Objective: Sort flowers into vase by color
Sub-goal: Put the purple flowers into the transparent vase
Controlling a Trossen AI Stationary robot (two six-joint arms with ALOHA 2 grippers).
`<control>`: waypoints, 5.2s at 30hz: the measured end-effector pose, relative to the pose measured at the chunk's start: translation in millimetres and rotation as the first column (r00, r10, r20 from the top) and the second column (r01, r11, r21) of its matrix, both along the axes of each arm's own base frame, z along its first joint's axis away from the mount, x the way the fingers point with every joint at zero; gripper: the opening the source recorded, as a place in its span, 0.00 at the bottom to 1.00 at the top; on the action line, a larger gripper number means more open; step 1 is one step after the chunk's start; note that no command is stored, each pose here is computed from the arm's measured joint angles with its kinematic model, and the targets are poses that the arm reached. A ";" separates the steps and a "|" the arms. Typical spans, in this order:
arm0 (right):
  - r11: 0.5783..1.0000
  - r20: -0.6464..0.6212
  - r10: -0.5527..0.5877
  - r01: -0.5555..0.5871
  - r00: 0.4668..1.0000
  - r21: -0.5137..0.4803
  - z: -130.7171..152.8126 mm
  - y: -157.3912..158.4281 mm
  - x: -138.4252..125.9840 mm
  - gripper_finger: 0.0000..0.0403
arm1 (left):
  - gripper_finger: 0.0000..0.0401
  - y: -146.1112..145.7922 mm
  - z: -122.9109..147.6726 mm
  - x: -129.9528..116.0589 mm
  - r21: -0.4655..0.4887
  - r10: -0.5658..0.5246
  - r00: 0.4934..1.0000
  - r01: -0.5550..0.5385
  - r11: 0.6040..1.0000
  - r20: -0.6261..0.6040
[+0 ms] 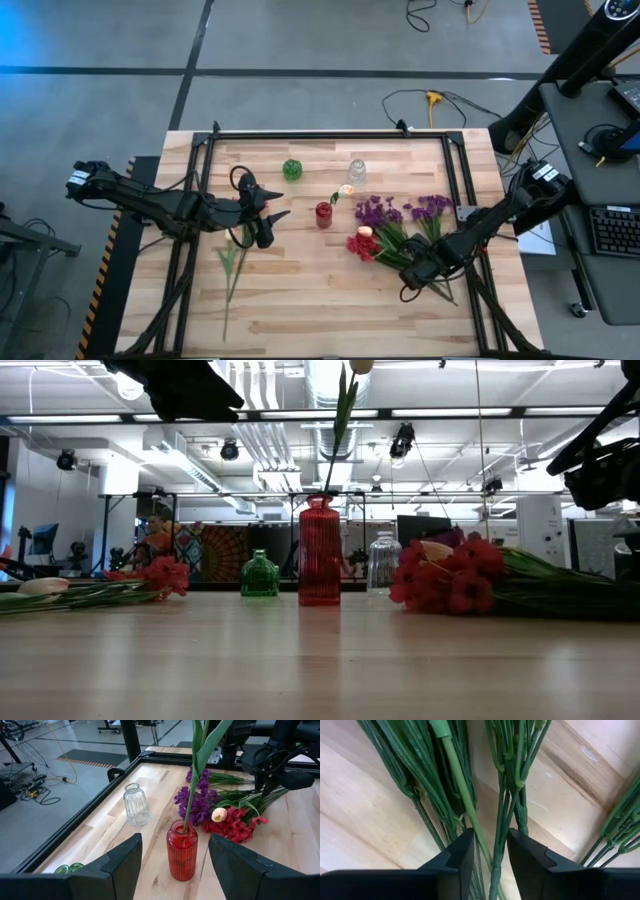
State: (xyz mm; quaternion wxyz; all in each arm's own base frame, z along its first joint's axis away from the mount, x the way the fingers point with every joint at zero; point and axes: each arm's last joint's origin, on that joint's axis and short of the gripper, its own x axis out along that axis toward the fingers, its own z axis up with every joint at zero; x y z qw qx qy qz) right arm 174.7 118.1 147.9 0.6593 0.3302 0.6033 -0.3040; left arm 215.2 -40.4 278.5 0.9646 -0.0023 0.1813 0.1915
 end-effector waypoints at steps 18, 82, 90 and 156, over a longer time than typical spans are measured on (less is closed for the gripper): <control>0.999 -0.011 0.003 -0.003 1.000 0.045 9.7 -2.8 -6.3 0.35 | 0.53 0.0 0.0 0.0 0.000 0.000 1.000 0.000 1.000 0.000; 0.981 0.366 -0.019 0.089 0.930 -0.174 68.3 -21.1 -28.9 0.02 | 0.53 0.1 -0.1 0.0 0.001 0.001 1.000 -0.001 1.000 -0.001; 0.974 0.220 0.076 -0.025 0.972 -0.224 46.7 -19.7 -27.9 0.03 | 0.53 0.1 -0.1 0.0 0.001 0.001 1.000 -0.001 1.000 -0.001; 0.971 0.024 0.222 -0.219 0.975 -0.095 45.0 -57.1 -3.6 0.03 | 0.53 0.1 -0.1 0.0 0.037 -0.013 1.000 0.014 0.999 -0.016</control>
